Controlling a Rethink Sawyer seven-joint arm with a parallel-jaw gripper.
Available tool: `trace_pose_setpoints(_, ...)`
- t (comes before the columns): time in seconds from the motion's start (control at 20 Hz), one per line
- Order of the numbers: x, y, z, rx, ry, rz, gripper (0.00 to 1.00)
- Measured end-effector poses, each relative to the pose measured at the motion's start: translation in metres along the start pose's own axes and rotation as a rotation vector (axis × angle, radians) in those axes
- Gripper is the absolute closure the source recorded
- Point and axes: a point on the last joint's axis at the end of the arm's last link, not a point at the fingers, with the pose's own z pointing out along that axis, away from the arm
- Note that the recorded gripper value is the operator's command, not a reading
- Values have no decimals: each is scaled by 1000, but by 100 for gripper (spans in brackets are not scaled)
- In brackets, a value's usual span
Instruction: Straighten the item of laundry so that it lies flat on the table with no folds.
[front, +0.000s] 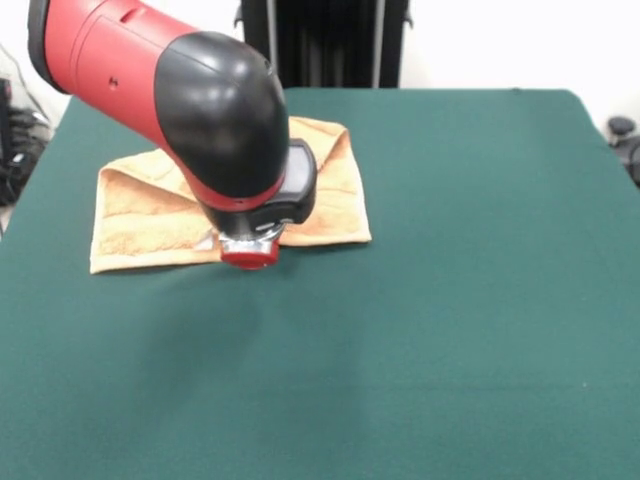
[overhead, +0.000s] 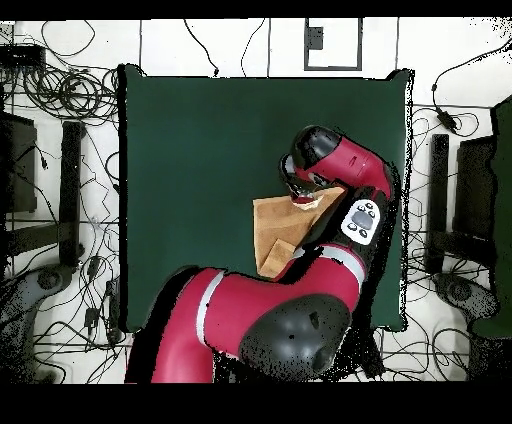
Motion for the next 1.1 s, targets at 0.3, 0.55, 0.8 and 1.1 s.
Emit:
trace_pose_setpoints(0.3,5,9,-6,-13,18,28,100)
trace_pose_setpoints(0.55,13,18,-10,-48,64,40,100)
trace_pose_setpoints(0.8,23,29,-20,-100,116,54,100)
trace_pose_setpoints(1.1,34,42,-29,-161,156,65,100)
